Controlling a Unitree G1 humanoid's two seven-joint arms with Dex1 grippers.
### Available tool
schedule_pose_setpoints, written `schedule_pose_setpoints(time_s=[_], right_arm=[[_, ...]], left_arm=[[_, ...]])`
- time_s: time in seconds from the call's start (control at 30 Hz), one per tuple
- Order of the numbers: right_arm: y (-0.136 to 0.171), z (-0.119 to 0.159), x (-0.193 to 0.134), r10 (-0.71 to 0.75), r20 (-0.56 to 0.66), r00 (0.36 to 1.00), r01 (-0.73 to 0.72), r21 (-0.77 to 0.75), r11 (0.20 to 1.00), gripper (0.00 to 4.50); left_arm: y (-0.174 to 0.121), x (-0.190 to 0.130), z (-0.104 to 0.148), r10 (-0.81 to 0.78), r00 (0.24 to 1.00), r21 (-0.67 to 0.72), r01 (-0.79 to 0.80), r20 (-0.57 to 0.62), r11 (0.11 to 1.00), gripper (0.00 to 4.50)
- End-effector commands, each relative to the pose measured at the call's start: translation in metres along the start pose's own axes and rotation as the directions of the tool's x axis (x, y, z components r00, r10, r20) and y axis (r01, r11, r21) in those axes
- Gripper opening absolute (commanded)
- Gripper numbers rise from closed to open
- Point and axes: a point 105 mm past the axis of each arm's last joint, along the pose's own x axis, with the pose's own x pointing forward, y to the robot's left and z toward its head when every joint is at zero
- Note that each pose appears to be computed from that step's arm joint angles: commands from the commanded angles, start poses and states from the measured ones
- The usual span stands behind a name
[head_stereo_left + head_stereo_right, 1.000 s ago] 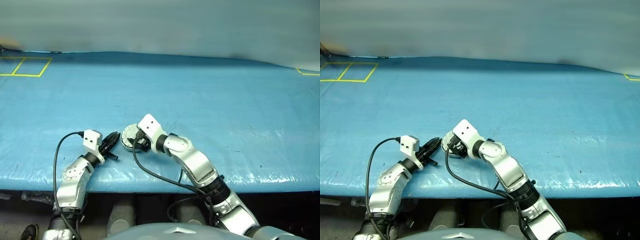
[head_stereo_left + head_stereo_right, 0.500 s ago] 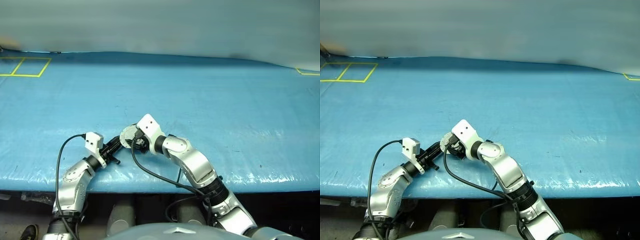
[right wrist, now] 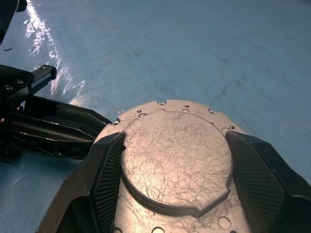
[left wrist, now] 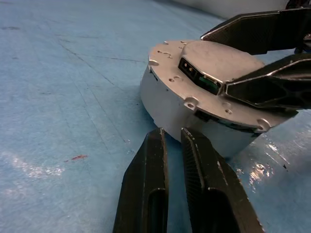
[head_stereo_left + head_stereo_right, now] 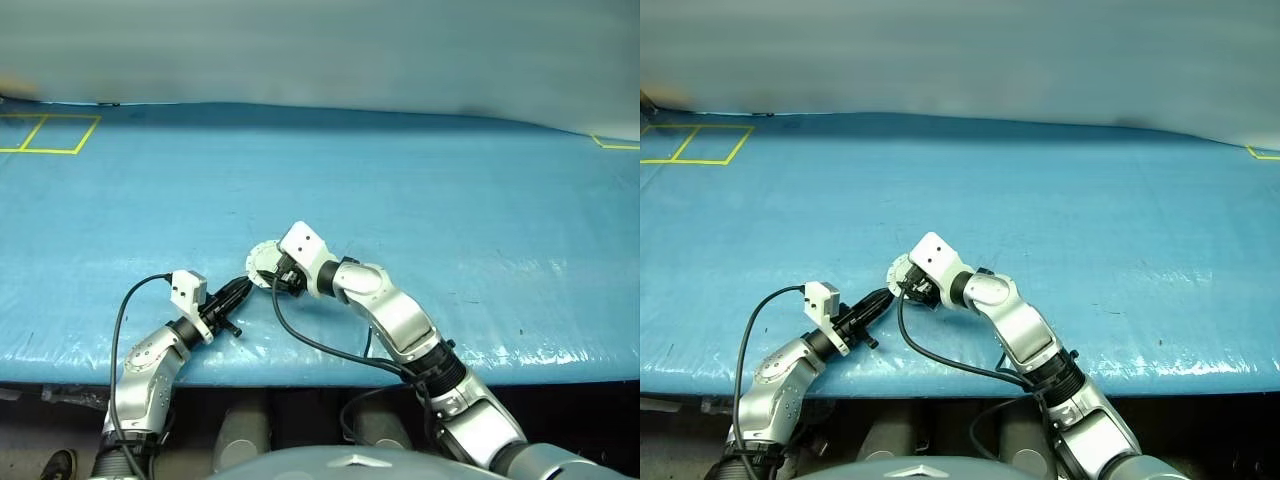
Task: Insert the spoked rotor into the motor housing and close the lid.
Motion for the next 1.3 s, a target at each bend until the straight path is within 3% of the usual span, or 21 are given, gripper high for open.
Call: schedule_pose_setpoints(time_s=[0.03, 0.47, 0.8, 1.0, 1.3], right_arm=[[0.003, 0.018, 0.001, 0.052, 0.075, 0.996, -0.047, -0.072, 0.996, 3.01], [0.0, 0.013, 0.006, 0.084, 0.102, 0.991, -0.079, -0.051, 0.996, 3.01], [-0.007, 0.017, 0.002, 0.182, 0.109, 0.977, -0.154, -0.228, 0.961, 3.01], [-0.006, 0.012, 0.002, 0.274, 0.122, 0.954, -0.253, -0.166, 0.953, 3.01], [-0.009, -0.001, 0.01, 0.289, 0.097, 0.953, -0.272, -0.156, 0.95, 3.01]], left_arm=[[-0.007, -0.002, -0.011, -0.018, 0.999, -0.037, 0.017, -0.035, 0.999, 0.56], [-0.008, -0.008, -0.015, -0.019, 0.999, -0.052, 0.017, -0.042, 0.998, 0.56], [-0.011, -0.009, -0.015, -0.039, 0.998, -0.067, 0.036, -0.041, 0.997, 0.56], [-0.01, -0.014, -0.016, -0.028, 0.999, -0.067, 0.025, -0.043, 0.997, 0.56], [-0.012, -0.018, -0.016, -0.023, 0.999, -0.072, 0.02, -0.046, 0.997, 0.56]])
